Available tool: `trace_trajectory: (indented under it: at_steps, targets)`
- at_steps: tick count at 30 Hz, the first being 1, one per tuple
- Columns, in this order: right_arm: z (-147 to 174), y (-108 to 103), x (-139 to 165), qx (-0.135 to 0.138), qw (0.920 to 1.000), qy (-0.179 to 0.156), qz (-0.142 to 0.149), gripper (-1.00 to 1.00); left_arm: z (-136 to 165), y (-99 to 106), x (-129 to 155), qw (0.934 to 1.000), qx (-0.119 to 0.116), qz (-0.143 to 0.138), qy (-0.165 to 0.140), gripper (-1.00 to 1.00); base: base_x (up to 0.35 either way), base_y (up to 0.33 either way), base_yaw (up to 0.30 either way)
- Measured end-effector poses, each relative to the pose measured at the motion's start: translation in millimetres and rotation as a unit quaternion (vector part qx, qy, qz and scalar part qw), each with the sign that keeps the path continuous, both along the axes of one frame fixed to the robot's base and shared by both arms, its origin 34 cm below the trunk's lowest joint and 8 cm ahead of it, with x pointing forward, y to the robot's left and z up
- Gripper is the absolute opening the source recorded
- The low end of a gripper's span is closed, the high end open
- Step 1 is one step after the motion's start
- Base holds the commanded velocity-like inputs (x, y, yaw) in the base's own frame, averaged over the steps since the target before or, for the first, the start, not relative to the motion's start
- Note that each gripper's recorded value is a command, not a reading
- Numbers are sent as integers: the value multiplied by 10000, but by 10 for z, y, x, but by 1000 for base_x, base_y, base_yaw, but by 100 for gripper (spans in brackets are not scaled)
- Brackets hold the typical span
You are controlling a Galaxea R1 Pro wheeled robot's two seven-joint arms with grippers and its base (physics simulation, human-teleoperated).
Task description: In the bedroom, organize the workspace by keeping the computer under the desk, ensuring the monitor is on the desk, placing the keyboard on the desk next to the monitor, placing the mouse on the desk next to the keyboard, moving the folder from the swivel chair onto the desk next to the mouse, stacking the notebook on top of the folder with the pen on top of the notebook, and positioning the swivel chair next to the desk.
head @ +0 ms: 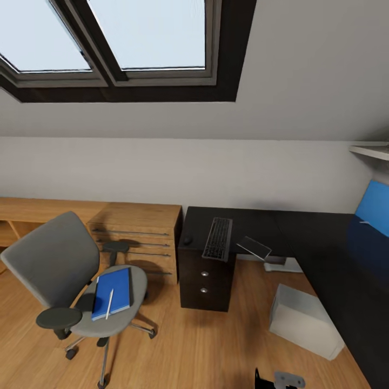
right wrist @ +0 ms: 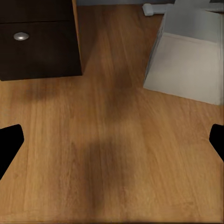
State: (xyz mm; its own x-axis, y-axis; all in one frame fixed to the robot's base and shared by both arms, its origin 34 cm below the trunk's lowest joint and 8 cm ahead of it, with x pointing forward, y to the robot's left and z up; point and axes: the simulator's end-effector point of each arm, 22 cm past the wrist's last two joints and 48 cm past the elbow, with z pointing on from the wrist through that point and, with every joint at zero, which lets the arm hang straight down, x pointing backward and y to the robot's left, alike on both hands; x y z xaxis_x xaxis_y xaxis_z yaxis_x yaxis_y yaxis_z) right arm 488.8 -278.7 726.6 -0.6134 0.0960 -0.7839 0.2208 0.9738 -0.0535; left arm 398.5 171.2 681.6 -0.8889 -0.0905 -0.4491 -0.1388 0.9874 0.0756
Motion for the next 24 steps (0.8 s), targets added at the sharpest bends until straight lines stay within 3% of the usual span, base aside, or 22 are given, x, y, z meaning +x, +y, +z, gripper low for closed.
trace_trajectory:
  at_steps: [24]
  targets:
    - [-21,6,-37,-21,10000,49,38,100,6,9,9,10000,9,-3,-16,100,-7,0,-12]
